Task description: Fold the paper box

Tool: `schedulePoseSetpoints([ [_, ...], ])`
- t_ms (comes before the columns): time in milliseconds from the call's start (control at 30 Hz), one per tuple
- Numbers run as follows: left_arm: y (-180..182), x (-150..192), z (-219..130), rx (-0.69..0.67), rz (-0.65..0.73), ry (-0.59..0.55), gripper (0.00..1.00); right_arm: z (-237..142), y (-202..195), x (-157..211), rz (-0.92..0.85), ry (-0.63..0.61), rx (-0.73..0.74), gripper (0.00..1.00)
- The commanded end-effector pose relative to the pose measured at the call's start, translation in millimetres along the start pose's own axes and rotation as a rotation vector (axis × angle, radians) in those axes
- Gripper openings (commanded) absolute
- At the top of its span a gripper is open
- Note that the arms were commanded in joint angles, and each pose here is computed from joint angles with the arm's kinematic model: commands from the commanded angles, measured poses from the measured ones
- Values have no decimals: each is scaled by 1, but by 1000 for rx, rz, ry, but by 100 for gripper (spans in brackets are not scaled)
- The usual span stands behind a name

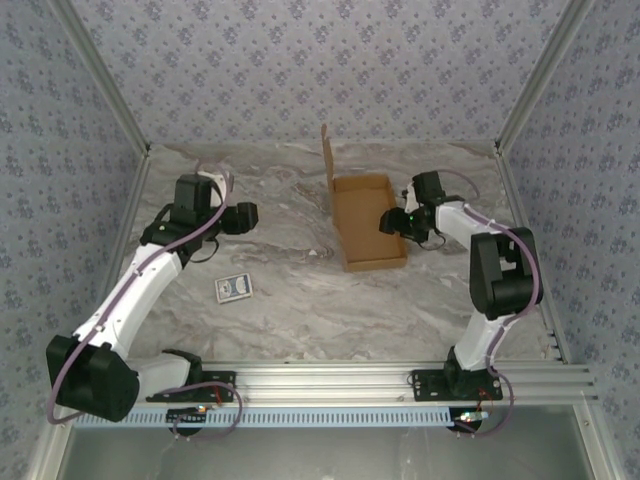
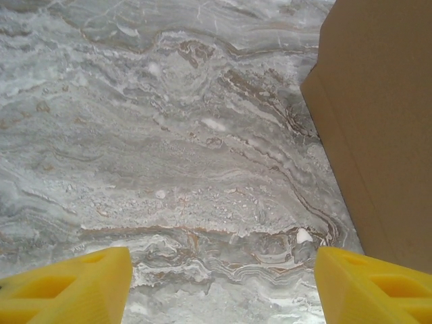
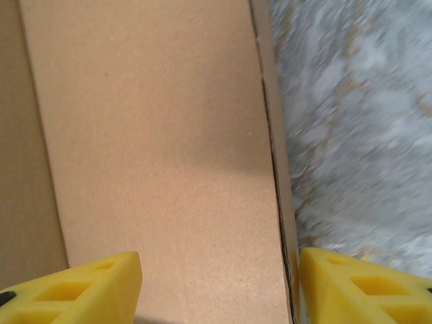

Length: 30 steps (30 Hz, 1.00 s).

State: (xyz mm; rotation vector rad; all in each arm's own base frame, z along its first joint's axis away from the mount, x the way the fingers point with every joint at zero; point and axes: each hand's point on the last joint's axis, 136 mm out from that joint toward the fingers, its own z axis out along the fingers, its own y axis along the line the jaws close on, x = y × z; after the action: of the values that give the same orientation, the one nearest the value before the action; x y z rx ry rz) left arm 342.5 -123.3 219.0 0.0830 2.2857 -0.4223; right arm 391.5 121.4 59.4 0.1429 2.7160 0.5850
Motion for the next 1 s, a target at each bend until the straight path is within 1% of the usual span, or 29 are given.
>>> schedulePoseSetpoints([
  [0, -2, 3, 1, 24, -27, -29, 72, -7, 33, 8, 24, -30, -126, 65],
  [133, 9, 14, 8, -19, -51, -40, 72, -2, 82, 31, -23, -33, -217, 66],
  [167, 15, 15, 9, -41, -61, -54, 72, 0, 100, 38, -46, -31, -253, 66],
  [267, 30, 22, 11, -102, -98, -94, 72, 7, 140, 57, -122, -12, -294, 67],
  [367, 39, 27, 9, -130, -129, -119, 73, 2, 161, 64, -187, 1, -307, 69],
  [467, 37, 30, 9, -112, -140, -118, 73, -9, 152, 56, -249, -24, -239, 71],
  [533, 33, 32, 10, -91, -145, -112, 73, -22, 141, 41, -265, -71, -208, 71],
  [633, 28, 32, 11, -60, -150, -112, 73, -40, 118, 5, -258, -154, -154, 72],
  [733, 28, 31, 12, -57, -144, -116, 73, -47, 95, -32, -284, -226, -33, 73],
  [767, 29, 31, 13, -61, -145, -115, 73, -46, 92, -47, -290, -243, -6, 74],
  [833, 29, 30, 15, -62, -150, -116, 73, -35, 81, -64, -280, -235, 25, 74],
  [967, 32, 28, 15, -69, -159, -123, 74, -3, 72, -86, -250, -193, 13, 74],
])
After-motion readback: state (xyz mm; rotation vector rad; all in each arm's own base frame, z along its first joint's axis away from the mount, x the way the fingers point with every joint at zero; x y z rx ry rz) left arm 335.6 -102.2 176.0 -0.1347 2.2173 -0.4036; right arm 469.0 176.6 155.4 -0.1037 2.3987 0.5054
